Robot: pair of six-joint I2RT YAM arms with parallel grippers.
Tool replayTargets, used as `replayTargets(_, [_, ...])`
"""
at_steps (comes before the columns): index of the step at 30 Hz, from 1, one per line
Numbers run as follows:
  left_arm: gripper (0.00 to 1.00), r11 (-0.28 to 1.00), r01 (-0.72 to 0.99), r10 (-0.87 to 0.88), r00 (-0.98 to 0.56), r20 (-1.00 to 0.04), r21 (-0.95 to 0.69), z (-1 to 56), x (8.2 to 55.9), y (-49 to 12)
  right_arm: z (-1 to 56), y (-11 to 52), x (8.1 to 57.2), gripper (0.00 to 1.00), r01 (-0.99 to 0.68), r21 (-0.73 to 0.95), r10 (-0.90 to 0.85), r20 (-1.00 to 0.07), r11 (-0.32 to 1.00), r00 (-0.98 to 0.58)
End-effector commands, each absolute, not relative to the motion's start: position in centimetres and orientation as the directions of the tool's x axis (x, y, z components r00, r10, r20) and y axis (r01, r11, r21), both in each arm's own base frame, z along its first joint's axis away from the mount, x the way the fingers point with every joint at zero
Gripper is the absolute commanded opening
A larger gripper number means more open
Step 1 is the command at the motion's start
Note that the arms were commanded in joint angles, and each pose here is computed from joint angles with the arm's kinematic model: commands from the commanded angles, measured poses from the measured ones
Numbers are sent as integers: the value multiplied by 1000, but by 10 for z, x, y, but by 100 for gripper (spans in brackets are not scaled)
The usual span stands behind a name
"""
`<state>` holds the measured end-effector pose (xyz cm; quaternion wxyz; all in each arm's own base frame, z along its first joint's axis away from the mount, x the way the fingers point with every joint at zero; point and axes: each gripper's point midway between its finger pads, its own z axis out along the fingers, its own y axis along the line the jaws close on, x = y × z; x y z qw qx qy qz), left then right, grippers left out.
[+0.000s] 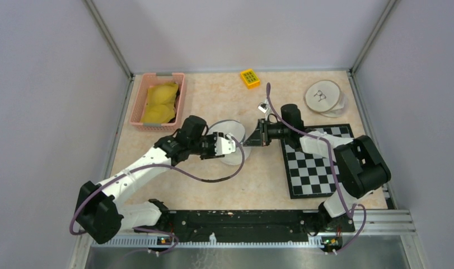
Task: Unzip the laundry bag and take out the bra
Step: Unzip the laundry bag at the center of the board.
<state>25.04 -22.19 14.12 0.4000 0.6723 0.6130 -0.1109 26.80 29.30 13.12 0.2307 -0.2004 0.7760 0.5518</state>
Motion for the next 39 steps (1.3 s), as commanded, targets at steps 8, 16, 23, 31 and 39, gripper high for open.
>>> replayTargets(8, [58,105,968,565,130,-815,227,175,247,-276,167,304,266,0,-622,748,-34,-633,231,-773])
replayTargets(16, [25,179,960,591,71,-804,217,162,269,-283,172,302,262,0,-636,737,-43,-645,231,-763])
replayTargets(23, [0,174,941,672,102,-734,290,147,267,-258,152,283,281,0,-634,684,-48,-665,360,-745])
replayTargets(31, [0,121,917,737,173,-653,380,124,267,-235,142,267,296,0,-611,672,-26,-664,418,-747])
replayTargets(39, [0,173,887,774,146,-616,429,116,286,-221,152,268,309,0,-622,657,-5,-686,427,-728])
